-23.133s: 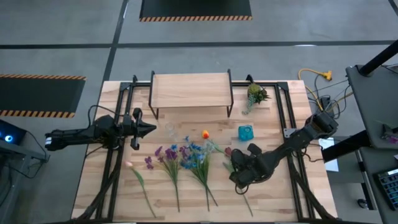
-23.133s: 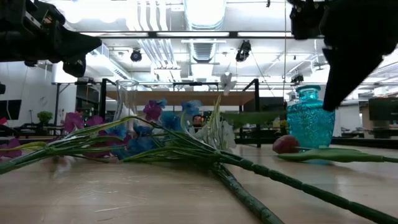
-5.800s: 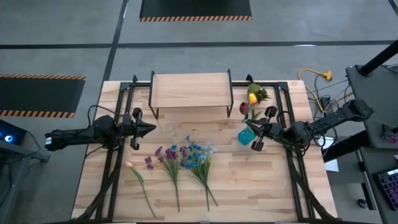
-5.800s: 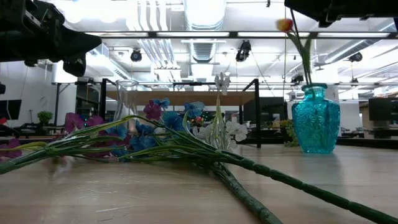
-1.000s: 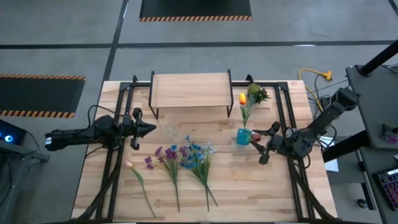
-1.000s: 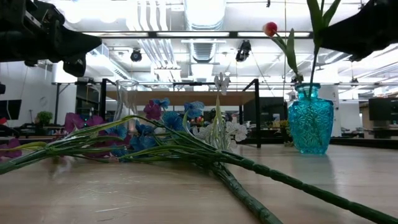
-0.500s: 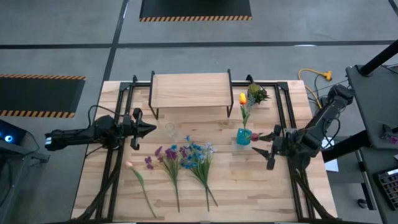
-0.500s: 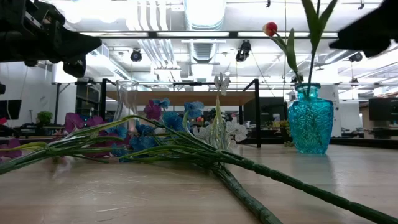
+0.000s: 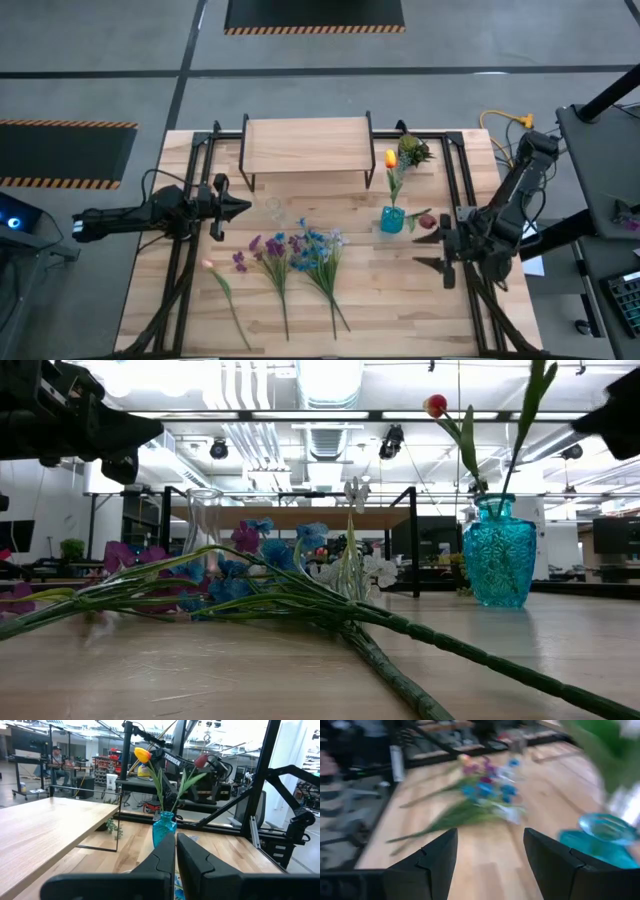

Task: Pick and place flowers into a vace then onto a shelf
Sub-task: Put the pink tulip into the transparent vase

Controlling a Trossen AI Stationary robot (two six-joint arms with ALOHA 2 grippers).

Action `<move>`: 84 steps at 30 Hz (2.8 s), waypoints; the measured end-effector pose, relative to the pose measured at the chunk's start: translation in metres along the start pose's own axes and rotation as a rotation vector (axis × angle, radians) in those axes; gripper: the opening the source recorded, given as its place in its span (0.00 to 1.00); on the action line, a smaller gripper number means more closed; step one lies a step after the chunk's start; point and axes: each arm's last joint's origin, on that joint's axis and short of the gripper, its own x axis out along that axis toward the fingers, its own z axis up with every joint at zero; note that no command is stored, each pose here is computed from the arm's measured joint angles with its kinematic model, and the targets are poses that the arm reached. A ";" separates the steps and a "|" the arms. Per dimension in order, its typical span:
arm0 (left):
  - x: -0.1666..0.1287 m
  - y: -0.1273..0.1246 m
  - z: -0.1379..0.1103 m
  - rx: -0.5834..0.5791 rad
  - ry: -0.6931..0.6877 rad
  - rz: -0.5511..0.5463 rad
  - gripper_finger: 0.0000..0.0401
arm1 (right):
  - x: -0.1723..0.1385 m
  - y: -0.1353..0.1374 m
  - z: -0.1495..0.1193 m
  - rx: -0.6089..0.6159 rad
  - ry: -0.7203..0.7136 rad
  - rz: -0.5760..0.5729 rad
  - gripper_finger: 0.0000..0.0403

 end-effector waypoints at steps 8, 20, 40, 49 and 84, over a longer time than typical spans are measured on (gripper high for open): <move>0.000 0.000 0.000 0.000 0.000 0.000 0.00 | -0.002 0.016 -0.006 -0.168 -0.188 0.399 0.54; 0.000 0.000 0.000 0.000 -0.002 0.000 0.00 | 0.016 -0.010 -0.021 -0.462 -0.473 0.544 0.45; 0.000 0.000 0.000 0.000 0.001 0.001 0.00 | 0.018 -0.031 0.013 -0.716 -0.871 0.535 0.08; 0.000 0.000 0.000 0.000 0.001 0.001 0.00 | 0.011 -0.041 0.026 -0.618 -0.915 0.281 0.03; 0.000 0.000 0.001 0.045 -0.006 0.000 0.00 | 0.056 -0.080 -0.010 -0.215 -0.205 0.506 0.02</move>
